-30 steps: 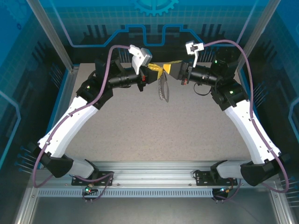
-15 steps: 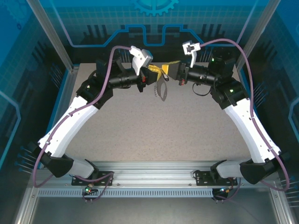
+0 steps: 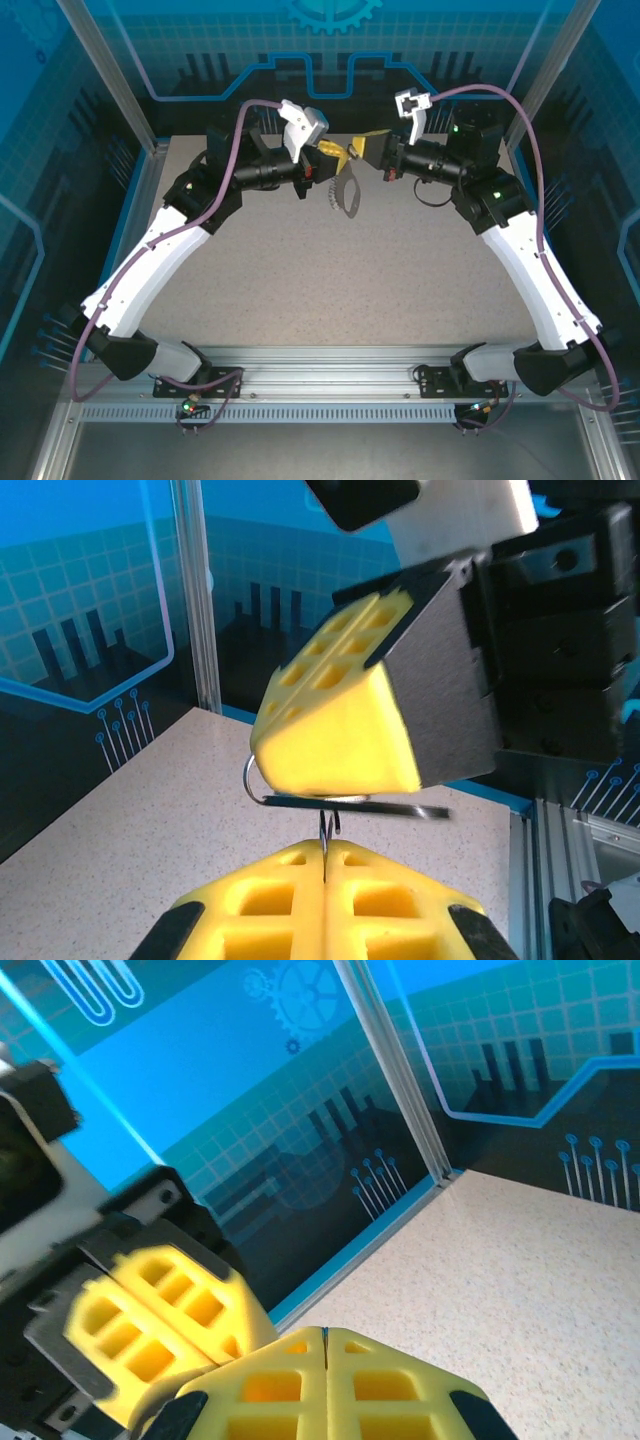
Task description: Put the keys on the keyring
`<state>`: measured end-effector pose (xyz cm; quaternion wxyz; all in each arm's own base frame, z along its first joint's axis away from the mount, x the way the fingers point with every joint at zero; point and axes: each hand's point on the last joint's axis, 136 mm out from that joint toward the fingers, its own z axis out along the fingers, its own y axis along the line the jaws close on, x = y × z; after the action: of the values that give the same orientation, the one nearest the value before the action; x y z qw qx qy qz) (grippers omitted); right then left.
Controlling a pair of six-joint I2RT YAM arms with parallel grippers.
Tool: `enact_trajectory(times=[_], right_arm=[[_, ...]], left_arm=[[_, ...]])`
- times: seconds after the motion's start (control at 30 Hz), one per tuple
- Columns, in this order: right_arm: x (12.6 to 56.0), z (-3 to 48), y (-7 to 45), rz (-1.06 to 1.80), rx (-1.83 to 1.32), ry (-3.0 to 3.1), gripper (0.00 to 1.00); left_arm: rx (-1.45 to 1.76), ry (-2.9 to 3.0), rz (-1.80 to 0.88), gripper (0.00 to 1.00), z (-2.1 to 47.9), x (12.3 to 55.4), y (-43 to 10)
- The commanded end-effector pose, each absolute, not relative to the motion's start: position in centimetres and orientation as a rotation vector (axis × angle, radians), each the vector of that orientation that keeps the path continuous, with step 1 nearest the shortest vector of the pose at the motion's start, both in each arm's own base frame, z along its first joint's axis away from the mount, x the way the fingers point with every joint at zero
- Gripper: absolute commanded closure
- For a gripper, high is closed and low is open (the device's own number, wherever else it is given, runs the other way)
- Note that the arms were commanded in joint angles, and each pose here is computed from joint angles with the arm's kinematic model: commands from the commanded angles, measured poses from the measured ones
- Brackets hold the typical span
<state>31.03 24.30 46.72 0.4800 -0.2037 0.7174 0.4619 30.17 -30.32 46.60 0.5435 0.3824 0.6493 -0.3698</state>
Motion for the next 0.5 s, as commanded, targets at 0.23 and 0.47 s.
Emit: enact_trajectory(times=[0.23,0.47], right_arm=[[30.7,47.6,23.0,1.207,-0.471,1.708,1.00],[29.1,49.8,22.6,1.233,-0.528,1.616,1.00]], left_arm=[[0.902,1.416,-0.846,1.00,50.1,29.8,-30.3],[0.903,1.425,-0.828,1.00,49.8,30.4,-30.5]])
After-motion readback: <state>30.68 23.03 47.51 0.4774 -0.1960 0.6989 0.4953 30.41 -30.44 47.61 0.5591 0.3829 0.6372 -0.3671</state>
